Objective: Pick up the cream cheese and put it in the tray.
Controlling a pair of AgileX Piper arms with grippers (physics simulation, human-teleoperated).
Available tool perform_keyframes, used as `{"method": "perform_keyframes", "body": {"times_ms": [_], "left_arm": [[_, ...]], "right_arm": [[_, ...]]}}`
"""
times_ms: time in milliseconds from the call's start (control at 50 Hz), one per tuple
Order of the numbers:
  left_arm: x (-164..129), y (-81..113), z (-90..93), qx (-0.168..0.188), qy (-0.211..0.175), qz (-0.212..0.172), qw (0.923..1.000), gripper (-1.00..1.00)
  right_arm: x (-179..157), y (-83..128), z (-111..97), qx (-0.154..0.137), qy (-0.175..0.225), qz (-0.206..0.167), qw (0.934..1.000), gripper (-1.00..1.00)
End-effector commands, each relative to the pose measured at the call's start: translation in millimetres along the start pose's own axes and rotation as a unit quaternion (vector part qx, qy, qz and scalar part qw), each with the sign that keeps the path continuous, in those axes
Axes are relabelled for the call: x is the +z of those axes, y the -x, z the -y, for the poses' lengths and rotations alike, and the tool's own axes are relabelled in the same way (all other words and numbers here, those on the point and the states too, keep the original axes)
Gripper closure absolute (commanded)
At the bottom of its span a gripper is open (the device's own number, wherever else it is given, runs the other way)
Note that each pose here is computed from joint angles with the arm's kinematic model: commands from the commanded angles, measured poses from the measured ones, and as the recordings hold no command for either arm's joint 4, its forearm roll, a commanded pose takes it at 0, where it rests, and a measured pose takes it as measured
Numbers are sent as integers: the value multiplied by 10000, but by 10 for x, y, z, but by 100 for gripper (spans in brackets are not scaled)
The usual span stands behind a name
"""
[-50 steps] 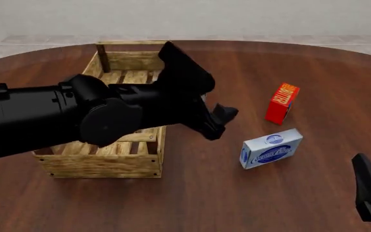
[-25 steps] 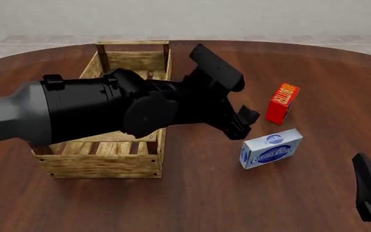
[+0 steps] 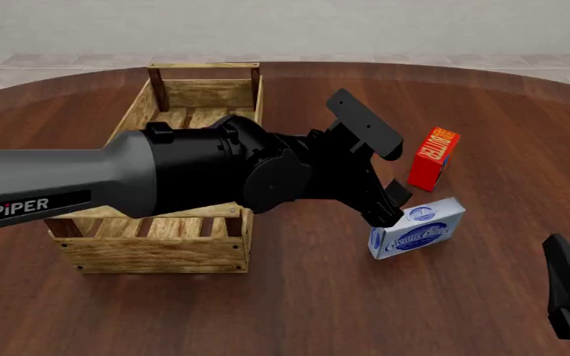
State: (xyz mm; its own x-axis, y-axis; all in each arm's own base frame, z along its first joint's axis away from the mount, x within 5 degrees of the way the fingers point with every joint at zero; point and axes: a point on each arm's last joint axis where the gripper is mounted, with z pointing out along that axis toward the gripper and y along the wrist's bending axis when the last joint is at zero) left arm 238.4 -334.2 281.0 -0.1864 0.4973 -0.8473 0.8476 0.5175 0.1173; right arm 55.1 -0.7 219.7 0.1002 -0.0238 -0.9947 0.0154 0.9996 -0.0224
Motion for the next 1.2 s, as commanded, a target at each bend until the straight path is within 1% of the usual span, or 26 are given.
{"method": "perform_keyframes", "body": {"times_ms": [20,40,60,200,260,300,380,400,440,480,660,700,740,760,920,980,1140,1200], "left_arm": [[156,-20,9,155,-28,-141,9998,-100],[166,-22,18,274,-40,-152,9995,-100],[177,-12,4,243,-28,-160,9996,-100],[193,62,18,325,-55,-165,9993,-100],[232,51,7,357,-49,-205,9991,-100],[287,3,38,423,-88,-279,9987,-100],[335,-19,37,419,-93,-335,9985,-100],[351,-31,57,571,-117,-343,9977,-100],[376,-43,55,551,-120,-380,9977,-100],[400,-43,108,488,-171,-406,9978,-100],[514,-106,106,518,-185,-539,9970,-100],[513,-86,156,515,-232,-543,9969,-100],[517,-87,160,541,-238,-552,9967,-100],[562,-118,143,614,-229,-582,9962,-100],[630,-141,92,574,-187,-626,9962,-100],[628,-140,116,551,-204,-614,9964,-100],[680,-195,24,602,-130,-663,9959,-100],[688,-201,30,603,-136,-668,9959,-100]], "right_arm": [[0,1,1,3,-10,7,10000,-100],[0,0,1,10,-11,3,10000,-100],[0,0,1,13,-11,1,10000,-100],[0,1,1,7,-8,4,10000,-100],[0,1,1,13,-12,6,10000,-100],[0,0,1,16,-12,4,10000,-100],[0,0,1,22,-13,3,10000,-100],[0,-1,2,25,-14,1,10000,-100],[0,0,2,23,-15,3,10000,-100],[0,0,2,26,-17,1,10000,-100],[0,0,2,25,-14,2,10000,-100],[0,2,1,18,-9,10,10000,-100],[0,2,1,18,-9,10,10000,-100],[0,2,1,20,-13,11,10000,-100],[0,1,2,24,-16,10,10000,-100],[0,-1,2,43,-14,3,10000,-100],[0,-1,2,50,-20,5,10000,-100],[0,-1,2,53,-22,3,10000,-100]]}}
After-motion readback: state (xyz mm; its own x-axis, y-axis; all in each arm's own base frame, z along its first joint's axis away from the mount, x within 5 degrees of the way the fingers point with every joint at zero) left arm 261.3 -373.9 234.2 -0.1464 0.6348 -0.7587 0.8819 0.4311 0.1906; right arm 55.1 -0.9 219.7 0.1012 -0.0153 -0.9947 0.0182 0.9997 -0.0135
